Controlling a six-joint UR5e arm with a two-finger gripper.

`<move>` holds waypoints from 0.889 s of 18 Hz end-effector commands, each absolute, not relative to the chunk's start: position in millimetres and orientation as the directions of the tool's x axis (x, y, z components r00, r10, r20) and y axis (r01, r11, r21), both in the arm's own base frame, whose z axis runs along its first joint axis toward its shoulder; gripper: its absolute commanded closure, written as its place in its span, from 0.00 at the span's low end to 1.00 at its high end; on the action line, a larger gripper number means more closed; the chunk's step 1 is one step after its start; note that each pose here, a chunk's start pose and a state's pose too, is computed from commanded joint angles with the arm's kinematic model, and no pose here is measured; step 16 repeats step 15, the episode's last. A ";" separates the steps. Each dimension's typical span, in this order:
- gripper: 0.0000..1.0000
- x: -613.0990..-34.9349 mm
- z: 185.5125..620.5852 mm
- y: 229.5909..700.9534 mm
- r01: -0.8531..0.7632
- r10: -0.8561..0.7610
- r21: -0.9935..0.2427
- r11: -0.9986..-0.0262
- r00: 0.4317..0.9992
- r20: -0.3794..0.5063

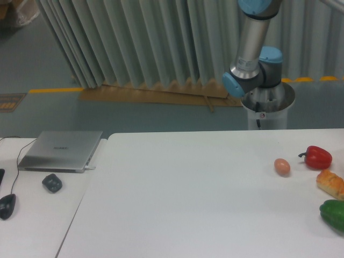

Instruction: Place the yellow pepper in a basket

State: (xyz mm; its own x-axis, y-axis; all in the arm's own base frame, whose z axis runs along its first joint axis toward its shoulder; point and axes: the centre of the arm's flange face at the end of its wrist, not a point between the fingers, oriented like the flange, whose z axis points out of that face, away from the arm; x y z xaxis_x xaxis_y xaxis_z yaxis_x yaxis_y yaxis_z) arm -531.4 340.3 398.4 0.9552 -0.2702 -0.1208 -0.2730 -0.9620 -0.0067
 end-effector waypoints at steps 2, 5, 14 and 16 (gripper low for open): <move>0.00 -506.4 397.9 363.6 -0.298 -0.295 -0.009 -0.955 0.949 -0.114; 0.00 -467.4 396.4 395.2 -0.317 -0.314 -0.014 -0.948 0.943 -0.106; 0.00 -408.5 401.4 426.5 -0.318 -0.317 -0.015 -0.948 0.946 -0.068; 0.00 -408.5 401.4 426.5 -0.318 -0.317 -0.015 -0.948 0.946 -0.067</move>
